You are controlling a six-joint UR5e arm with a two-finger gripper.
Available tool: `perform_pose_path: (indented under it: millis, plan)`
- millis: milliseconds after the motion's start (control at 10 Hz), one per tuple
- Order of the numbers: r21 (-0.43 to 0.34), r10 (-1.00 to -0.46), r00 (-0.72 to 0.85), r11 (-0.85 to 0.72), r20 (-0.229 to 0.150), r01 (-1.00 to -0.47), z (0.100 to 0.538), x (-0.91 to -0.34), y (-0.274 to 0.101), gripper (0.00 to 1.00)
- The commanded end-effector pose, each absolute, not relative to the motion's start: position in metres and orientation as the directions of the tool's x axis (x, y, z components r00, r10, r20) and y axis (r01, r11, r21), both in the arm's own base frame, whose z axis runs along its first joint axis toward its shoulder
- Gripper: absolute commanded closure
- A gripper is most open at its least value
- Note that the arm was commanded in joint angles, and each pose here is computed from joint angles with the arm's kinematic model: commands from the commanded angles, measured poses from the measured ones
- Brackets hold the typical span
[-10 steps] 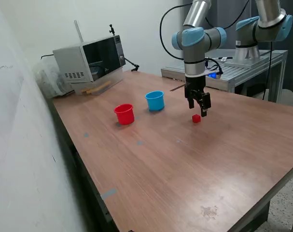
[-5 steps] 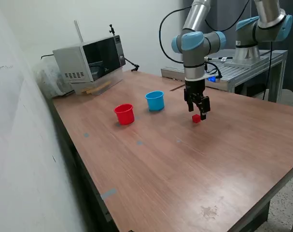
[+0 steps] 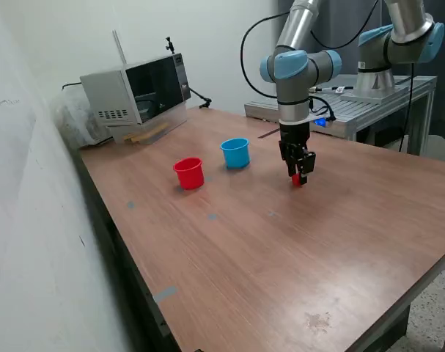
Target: Place red objects in the red bin, and blue objects in the blue bin.
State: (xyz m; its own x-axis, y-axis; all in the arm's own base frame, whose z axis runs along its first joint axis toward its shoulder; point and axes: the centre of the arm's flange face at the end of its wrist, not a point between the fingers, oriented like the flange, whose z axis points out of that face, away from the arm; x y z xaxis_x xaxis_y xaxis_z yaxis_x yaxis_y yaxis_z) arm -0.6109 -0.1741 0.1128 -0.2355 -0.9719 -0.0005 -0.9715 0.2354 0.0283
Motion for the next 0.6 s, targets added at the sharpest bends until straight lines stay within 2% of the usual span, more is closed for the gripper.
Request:
perform_pose_path:
  millis: [0, 300, 500]
  plan:
    - [0.030, -0.972, -0.234, 0.234, 0.001, -0.972, 0.113, -0.612, -0.173, 1.00]
    - [0.023, -0.990, -0.141, 0.141, -0.003, -0.990, 0.114, -0.612, -0.173, 1.00]
    - [0.016, -0.993, -0.115, 0.115, -0.003, -0.993, 0.147, -0.608, -0.173, 1.00]
